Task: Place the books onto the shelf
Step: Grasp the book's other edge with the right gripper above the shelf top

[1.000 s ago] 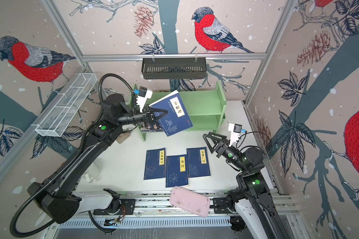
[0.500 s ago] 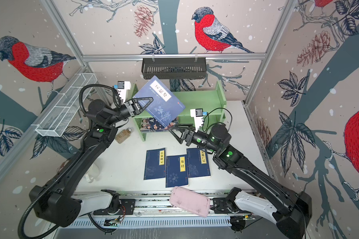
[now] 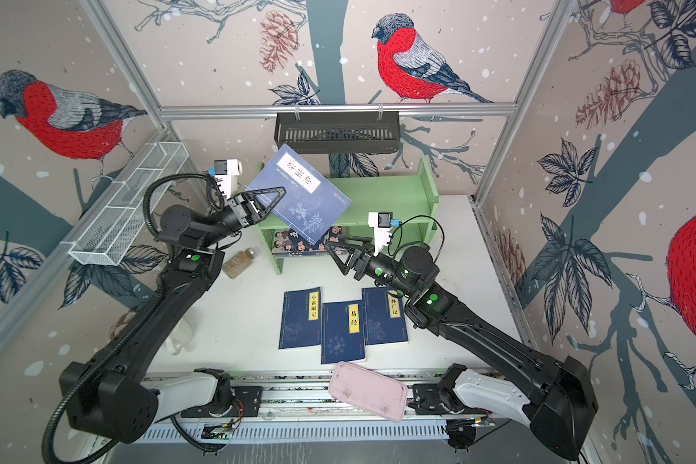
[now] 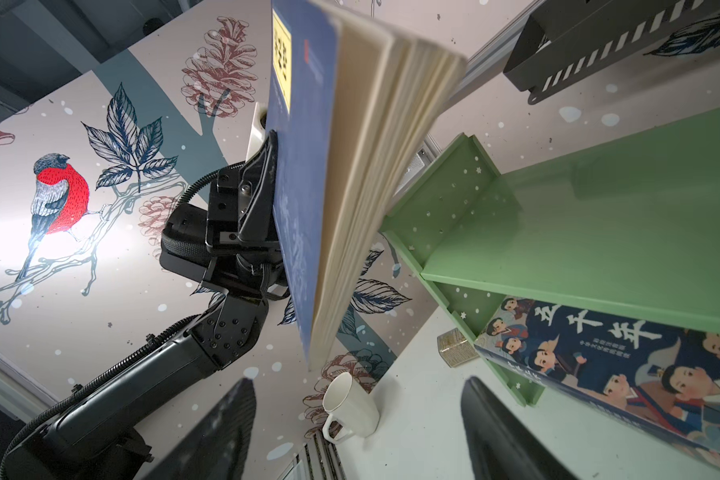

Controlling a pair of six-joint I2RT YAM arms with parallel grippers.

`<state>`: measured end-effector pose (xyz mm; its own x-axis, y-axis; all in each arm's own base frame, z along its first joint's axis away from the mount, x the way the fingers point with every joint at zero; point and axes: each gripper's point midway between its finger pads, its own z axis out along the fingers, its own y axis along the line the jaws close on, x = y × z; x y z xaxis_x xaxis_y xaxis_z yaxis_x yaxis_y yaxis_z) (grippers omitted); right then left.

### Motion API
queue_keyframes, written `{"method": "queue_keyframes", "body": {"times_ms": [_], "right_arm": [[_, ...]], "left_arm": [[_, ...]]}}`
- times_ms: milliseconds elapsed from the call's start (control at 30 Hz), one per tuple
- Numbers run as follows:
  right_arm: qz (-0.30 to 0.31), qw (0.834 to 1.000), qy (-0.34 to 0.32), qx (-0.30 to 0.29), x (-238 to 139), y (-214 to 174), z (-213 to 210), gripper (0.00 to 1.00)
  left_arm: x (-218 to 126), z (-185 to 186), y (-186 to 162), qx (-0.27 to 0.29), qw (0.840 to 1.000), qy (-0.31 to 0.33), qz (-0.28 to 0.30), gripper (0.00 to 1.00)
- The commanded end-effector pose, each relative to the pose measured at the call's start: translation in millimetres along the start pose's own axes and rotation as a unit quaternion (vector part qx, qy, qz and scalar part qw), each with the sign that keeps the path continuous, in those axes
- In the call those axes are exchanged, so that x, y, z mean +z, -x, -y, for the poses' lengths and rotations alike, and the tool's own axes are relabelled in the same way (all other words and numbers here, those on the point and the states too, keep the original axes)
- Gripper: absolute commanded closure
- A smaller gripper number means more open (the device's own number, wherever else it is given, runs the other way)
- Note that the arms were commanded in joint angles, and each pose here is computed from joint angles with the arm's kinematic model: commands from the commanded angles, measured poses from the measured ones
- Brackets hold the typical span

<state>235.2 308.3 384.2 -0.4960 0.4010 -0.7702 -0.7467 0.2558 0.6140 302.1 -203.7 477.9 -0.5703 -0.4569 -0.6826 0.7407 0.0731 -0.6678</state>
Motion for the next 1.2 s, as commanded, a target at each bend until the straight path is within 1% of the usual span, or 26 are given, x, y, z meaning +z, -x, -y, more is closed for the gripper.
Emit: {"method": "queue_keyframes", "body": {"times_ms": [0,133,200,267,333,400,433,467,500,533,600,667,733,767,800,867,900,967,1100,1167], "right_arm": [[0.026,0.999,0.037,-0.011,8,14,-13,0.22],[0.024,0.997,0.072,-0.007,15,14,-22,0.23],[0.026,0.996,0.081,0.0,19,14,-23,0.24],[0.03,0.995,0.096,0.0,21,16,-26,0.26],[0.032,0.994,0.107,0.003,25,17,-28,0.31],[0.025,0.994,0.109,0.008,34,14,-23,0.4],[0.024,0.993,0.111,0.008,36,14,-23,0.43],[0.022,0.993,0.117,0.007,39,15,-24,0.53],[0.015,0.992,0.121,0.008,41,14,-23,0.66],[0.012,0.992,0.125,0.007,43,15,-23,0.71],[0.0,0.992,0.13,0.005,45,15,-20,0.87],[-0.012,0.991,0.131,0.003,43,15,-16,0.96],[-0.029,0.991,0.132,-0.005,39,14,-12,0.97],[-0.039,0.991,0.13,-0.006,36,14,-8,0.98],[-0.051,0.99,0.134,-0.008,32,14,-5,0.98],[-0.083,0.986,0.146,-0.012,23,12,-4,0.98],[-0.102,0.983,0.149,-0.013,18,10,-2,0.98],[-0.139,0.979,0.15,-0.016,8,3,1,0.98],[-0.179,0.971,0.157,-0.029,-6,-11,-1,0.98],[-0.19,0.968,0.161,-0.034,-10,-15,-4,0.98]], "left_arm": [[-4,18,6,0.027,0.999,-0.025,0.015,1.0],[-8,15,5,0.031,0.999,-0.019,0.023,1.0],[-11,8,3,0.024,0.999,-0.008,0.026,1.0],[-13,0,-1,0.016,0.999,0.0,0.029,1.0],[-14,-5,-1,0.009,0.999,0.004,0.035,1.0],[-16,-16,-7,-0.001,0.999,0.015,0.035,1.0],[-16,-19,-8,-0.003,0.999,0.018,0.034,1.0],[-16,-20,-9,-0.001,0.999,0.019,0.033,1.0],[-16,-21,-10,0.003,0.999,0.021,0.031,1.0],[-16,-22,-11,0.007,0.999,0.023,0.028,1.0],[-16,-25,-14,0.017,0.999,0.029,0.018,1.0],[-15,-29,-19,0.028,0.999,0.04,0.003,1.0],[-17,-36,-28,0.046,0.997,0.055,-0.02,0.82],[-16,-28,-25,0.071,0.996,0.055,-0.027,0.72],[-17,-30,-27,0.081,0.994,0.063,-0.036,0.6],[-22,-28,-27,0.103,0.991,0.071,-0.046,0.44],[-28,-30,-24,0.103,0.991,0.078,-0.041,0.37],[-39,-35,-19,0.094,0.991,0.09,-0.035,0.26],[-51,-49,-27,0.076,0.989,0.113,-0.055,0.21],[-52,-46,-33,0.078,0.989,0.104,-0.064,0.21]]}}
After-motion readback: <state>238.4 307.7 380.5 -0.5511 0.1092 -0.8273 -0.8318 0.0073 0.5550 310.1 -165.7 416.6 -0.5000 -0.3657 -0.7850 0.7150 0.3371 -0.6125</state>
